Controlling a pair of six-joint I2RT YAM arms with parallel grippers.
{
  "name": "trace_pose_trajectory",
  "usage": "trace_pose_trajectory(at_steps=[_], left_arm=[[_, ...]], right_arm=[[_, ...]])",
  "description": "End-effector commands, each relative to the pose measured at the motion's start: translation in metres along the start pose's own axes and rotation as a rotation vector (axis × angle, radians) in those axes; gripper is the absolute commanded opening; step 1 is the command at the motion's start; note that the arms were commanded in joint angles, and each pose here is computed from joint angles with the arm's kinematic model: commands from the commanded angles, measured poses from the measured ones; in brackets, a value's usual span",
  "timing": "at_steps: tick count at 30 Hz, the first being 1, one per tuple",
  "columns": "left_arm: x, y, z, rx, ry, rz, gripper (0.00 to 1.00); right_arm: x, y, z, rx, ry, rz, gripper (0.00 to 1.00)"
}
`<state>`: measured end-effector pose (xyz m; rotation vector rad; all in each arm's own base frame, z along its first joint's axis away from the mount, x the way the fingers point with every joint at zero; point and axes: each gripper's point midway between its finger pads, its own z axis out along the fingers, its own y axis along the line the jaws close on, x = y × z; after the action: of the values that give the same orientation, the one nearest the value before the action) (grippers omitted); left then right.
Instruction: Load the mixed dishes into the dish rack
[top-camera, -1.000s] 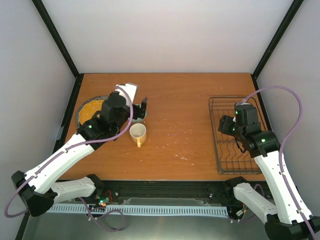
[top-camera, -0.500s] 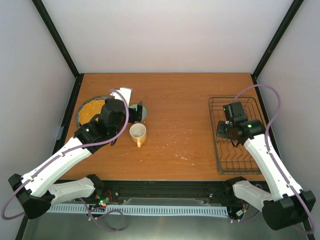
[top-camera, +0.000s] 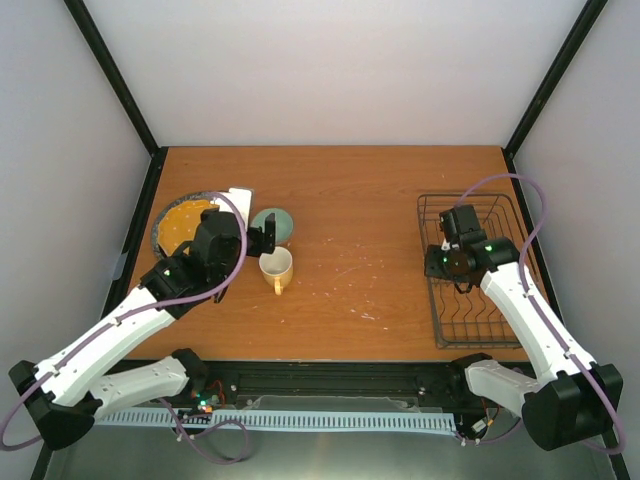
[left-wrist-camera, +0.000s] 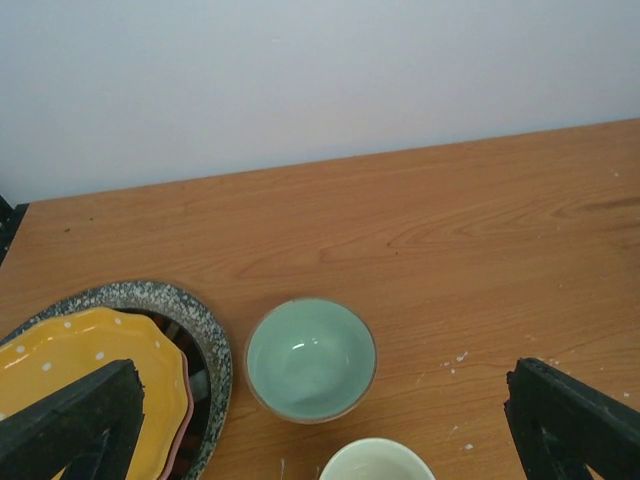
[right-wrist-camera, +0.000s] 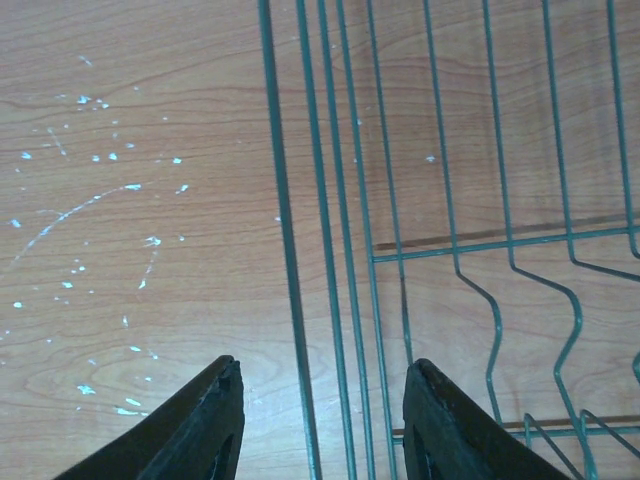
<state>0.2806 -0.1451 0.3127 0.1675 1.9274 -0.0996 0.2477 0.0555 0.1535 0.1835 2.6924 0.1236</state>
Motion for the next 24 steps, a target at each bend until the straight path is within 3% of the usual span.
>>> trace_pose_trajectory(at_steps=[1,24], left_arm=[[0.005,-0.007,0.004,0.016,0.002,-0.021,1.00],[0.013,0.004,-0.003,-0.008,0.009,-0.040,1.00]], right_arm=[[-0.011,0.010,-0.010,-0.064,-0.047,-0.006,0.44],[0.007,0.042,0.047,-0.040,0.085,-0.132,0.42]])
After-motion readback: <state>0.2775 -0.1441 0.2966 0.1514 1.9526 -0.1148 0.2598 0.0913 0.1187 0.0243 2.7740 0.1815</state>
